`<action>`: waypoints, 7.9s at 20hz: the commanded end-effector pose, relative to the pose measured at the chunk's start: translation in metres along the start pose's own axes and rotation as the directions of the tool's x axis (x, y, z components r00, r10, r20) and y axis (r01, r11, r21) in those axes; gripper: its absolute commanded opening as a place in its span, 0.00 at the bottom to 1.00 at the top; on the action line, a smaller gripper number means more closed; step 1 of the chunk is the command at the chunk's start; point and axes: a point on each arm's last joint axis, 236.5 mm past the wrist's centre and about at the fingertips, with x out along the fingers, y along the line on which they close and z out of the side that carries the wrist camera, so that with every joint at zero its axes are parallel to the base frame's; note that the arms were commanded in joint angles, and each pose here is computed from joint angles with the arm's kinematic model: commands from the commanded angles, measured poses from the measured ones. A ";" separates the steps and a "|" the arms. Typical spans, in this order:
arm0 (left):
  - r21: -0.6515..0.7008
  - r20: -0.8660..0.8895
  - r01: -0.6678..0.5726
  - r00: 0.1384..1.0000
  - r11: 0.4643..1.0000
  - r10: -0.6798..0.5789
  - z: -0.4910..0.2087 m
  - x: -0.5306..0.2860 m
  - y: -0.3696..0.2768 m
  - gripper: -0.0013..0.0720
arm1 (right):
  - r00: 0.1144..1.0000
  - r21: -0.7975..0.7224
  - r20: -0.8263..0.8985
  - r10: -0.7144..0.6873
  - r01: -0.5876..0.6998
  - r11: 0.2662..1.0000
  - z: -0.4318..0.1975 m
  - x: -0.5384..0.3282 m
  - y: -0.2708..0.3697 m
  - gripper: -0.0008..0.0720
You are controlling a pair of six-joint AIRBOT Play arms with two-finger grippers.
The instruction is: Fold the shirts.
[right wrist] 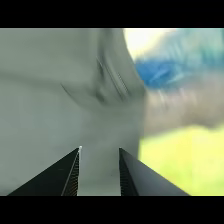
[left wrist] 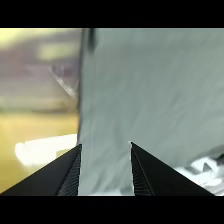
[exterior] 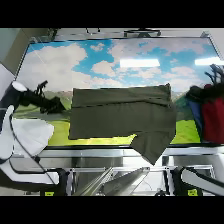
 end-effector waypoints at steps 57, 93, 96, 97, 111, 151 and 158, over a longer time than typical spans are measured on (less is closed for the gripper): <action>-0.093 0.169 0.243 0.959 0.965 -0.226 -0.058 -0.009 -0.030 0.05 | 0.905 0.210 -0.068 0.419 -0.398 0.893 -0.076 0.023 0.083 0.04; 0.115 0.255 -0.232 0.947 0.966 0.197 0.173 0.009 -0.061 0.37 | 0.997 -0.202 0.057 0.052 -0.039 0.979 0.097 0.117 0.073 0.82; 0.106 0.302 -0.261 0.928 0.959 0.219 0.183 -0.024 -0.055 0.37 | 0.998 -0.124 -0.044 0.041 -0.046 0.991 0.078 0.119 0.040 0.99; 0.097 0.307 -0.276 0.922 0.956 0.235 0.183 -0.034 -0.049 0.37 | 0.997 -0.090 -0.070 0.040 -0.046 0.995 0.074 0.121 0.030 0.99; 0.154 0.247 -0.271 0.942 0.950 0.229 0.166 -0.029 -0.077 0.37 | 0.890 0.047 -0.252 0.381 -0.382 0.923 0.033 0.194 0.069 0.43; 0.521 0.556 -0.119 0.799 0.845 -0.229 0.061 -0.209 -0.221 0.06 | 0.696 -0.572 0.078 0.714 -0.555 0.604 -0.050 0.181 0.526 0.12; 0.474 0.509 -0.083 0.838 0.877 -0.196 0.046 -0.161 -0.192 0.06 | 0.734 -0.577 0.046 0.678 -0.534 0.618 -0.049 0.208 0.508 0.83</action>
